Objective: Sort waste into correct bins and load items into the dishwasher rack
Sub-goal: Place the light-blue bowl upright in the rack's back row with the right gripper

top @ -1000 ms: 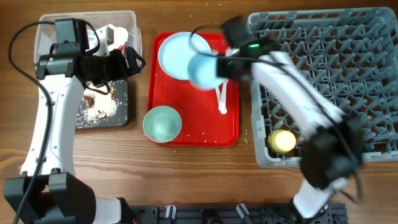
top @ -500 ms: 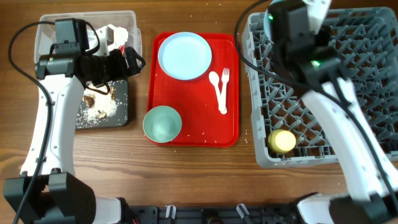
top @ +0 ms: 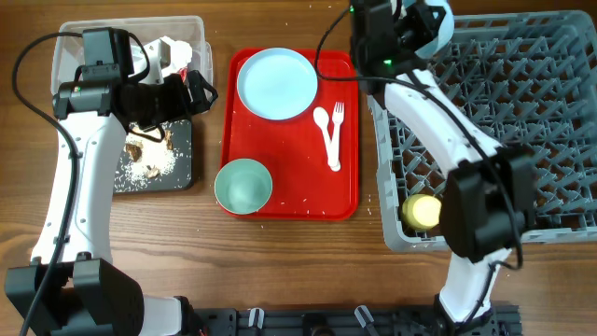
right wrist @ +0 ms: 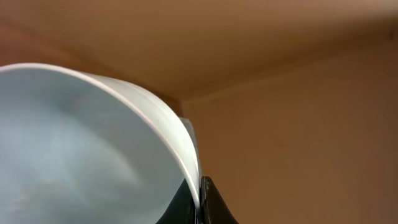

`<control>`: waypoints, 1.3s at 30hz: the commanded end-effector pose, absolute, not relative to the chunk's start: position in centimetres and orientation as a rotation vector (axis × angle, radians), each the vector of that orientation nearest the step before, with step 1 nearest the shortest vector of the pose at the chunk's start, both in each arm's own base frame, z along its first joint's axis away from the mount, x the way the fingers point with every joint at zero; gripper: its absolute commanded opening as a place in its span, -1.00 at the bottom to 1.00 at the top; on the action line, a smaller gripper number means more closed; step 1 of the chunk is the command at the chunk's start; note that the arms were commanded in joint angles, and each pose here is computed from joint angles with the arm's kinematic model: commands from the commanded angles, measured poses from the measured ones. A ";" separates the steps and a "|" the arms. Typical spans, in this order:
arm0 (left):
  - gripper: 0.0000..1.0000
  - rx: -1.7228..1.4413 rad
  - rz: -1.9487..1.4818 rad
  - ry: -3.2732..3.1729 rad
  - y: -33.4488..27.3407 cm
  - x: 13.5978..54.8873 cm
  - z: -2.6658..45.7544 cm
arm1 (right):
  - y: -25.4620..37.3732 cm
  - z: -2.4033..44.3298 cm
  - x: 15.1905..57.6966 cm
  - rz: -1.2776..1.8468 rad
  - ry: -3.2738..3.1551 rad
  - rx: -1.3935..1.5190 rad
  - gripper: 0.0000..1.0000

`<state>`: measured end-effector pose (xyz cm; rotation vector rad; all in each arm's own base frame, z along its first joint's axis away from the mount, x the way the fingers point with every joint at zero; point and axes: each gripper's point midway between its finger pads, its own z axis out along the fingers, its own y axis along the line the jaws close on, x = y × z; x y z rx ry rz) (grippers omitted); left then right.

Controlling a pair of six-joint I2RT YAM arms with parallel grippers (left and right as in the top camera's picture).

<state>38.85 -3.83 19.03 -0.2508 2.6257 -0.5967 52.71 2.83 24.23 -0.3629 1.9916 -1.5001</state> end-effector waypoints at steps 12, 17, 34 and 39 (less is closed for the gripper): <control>1.00 -0.246 -0.594 2.608 -3.7 39.0 19.6 | 1.8 20.1 53.4 -1.707 2.039 -0.533 -0.91; 1.00 -0.246 -0.594 2.608 -3.7 39.0 19.6 | 1.9 19.7 53.4 -1.713 2.042 -0.536 -0.91; 1.00 -0.246 -0.594 2.608 -3.7 39.0 19.6 | 6.0 19.6 53.0 -1.666 1.999 -0.600 -0.91; 1.00 -0.246 -0.594 2.608 -3.7 39.0 19.6 | 3.9 20.5 52.1 -1.775 2.008 -0.506 -0.91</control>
